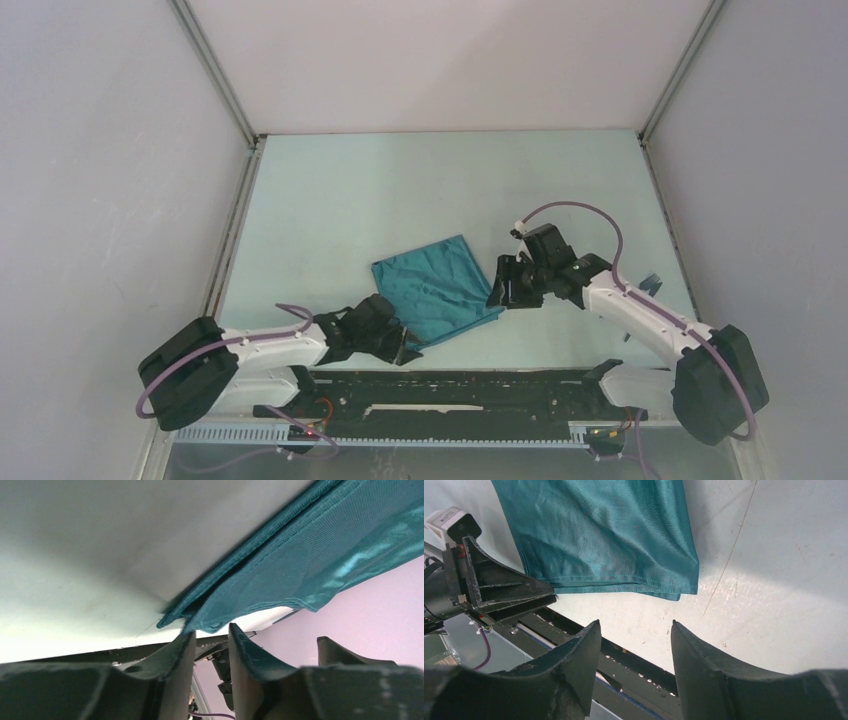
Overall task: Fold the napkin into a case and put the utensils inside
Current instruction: Smooth out the lower triangle-folded napkin at the center of the board.
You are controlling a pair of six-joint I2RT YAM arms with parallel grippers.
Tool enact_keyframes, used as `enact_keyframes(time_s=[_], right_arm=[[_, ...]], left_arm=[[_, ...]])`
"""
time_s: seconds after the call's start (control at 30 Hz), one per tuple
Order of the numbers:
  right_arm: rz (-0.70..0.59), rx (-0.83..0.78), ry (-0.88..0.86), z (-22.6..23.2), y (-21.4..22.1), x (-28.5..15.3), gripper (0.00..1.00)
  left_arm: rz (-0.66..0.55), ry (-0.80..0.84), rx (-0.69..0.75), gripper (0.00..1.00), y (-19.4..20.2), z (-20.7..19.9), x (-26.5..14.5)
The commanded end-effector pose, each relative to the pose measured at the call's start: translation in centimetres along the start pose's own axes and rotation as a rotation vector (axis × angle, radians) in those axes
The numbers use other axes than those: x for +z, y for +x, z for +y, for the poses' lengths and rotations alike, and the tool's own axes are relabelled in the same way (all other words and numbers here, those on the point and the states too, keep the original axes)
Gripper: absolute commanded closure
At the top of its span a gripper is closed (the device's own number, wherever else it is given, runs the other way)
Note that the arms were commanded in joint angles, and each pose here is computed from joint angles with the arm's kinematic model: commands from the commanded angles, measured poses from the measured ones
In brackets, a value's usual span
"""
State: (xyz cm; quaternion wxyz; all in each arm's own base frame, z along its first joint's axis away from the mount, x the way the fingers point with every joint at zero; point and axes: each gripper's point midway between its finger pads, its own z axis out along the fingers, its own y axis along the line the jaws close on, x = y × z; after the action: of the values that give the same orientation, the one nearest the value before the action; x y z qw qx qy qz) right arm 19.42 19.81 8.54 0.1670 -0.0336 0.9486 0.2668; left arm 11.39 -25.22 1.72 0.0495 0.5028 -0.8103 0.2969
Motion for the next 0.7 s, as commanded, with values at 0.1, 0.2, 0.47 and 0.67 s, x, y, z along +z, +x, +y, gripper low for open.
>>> enact_keyframes(time_s=[0.1,0.2,0.47,0.67], right_arm=[[-0.033,-0.029,-0.023,0.1,-0.4,-0.8,0.40],[-0.032,-0.029,-0.031,0.3,-0.4,-0.7,0.41],[-0.021,-0.019,-0.038,0.3,-0.3,-0.2,0.43],[-0.018,-0.026,-0.043,0.6,-0.1,0.0,0.42]], left_arm=[[-0.095,-0.036,-0.016,0.77,-2.2,1.8,0.3],[-0.114,-0.027,-0.002,0.85,-2.5,1.7,-0.2],[-0.159,0.004,0.010,0.87,-3.4,1.6,-1.4],[-0.126,0.018,0.021,0.73,-2.9,1.5,-0.9]])
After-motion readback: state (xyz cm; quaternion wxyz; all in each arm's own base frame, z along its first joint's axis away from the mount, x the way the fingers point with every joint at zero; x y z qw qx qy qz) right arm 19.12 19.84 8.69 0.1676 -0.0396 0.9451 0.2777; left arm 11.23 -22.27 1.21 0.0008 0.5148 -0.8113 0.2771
